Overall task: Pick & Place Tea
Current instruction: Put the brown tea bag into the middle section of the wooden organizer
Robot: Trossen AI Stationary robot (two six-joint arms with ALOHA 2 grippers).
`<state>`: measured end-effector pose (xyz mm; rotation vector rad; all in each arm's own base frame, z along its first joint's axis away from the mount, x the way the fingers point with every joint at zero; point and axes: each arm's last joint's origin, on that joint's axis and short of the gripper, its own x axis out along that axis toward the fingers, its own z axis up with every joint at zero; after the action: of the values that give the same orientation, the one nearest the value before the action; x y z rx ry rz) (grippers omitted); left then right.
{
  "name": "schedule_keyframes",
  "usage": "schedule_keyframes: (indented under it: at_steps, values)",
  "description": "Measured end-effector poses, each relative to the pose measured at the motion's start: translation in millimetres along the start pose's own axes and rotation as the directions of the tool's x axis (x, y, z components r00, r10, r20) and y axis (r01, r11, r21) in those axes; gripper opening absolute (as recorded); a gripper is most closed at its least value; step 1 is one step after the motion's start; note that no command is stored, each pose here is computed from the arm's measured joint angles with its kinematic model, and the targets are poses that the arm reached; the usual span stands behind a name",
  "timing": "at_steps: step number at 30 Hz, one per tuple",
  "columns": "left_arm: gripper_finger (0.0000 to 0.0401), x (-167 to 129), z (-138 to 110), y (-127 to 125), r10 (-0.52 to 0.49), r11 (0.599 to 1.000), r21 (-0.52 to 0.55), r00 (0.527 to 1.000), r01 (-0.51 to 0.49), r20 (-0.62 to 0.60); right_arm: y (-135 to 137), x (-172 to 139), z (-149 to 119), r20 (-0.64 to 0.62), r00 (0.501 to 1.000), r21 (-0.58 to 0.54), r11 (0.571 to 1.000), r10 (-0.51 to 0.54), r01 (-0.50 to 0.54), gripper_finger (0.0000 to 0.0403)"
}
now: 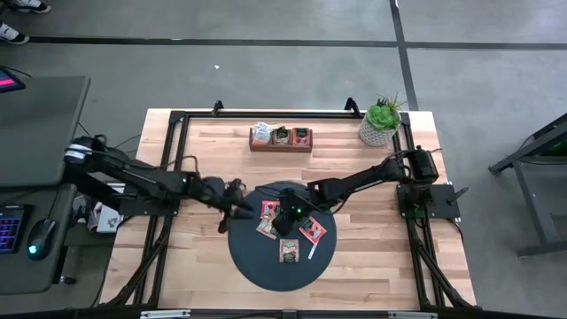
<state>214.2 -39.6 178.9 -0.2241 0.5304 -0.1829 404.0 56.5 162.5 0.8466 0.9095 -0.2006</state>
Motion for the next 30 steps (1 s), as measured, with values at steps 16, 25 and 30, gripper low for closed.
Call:
schedule_keyframes:
  at_steps: [16, 25, 30]
  values:
    - [0.0131, 54.8, -37.5, -18.9, -0.029, 0.995, 0.095, 0.997, 0.035, -0.071, -1.1, 0.1, -1.2, 0.006, 1.0, -0.012, 1.0, -0.025, 0.025, 0.0169]
    - [0.0131, 72.5, -44.2, -17.2, -0.003, 0.996, 0.083, 0.991, 0.014, -0.137, -1.0, 0.1, -1.9, -0.008, 1.0, 0.09, 0.996, -0.019, 0.019, 0.017]
    - [0.0131, 81.4, -52.1, -14.3, 0.03, 0.999, 0.043, 0.987, -0.023, -0.159, 0.0, 0.1, -2.4, -0.019, 1.0, 0.158, 0.987, -0.005, 0.008, 0.017]
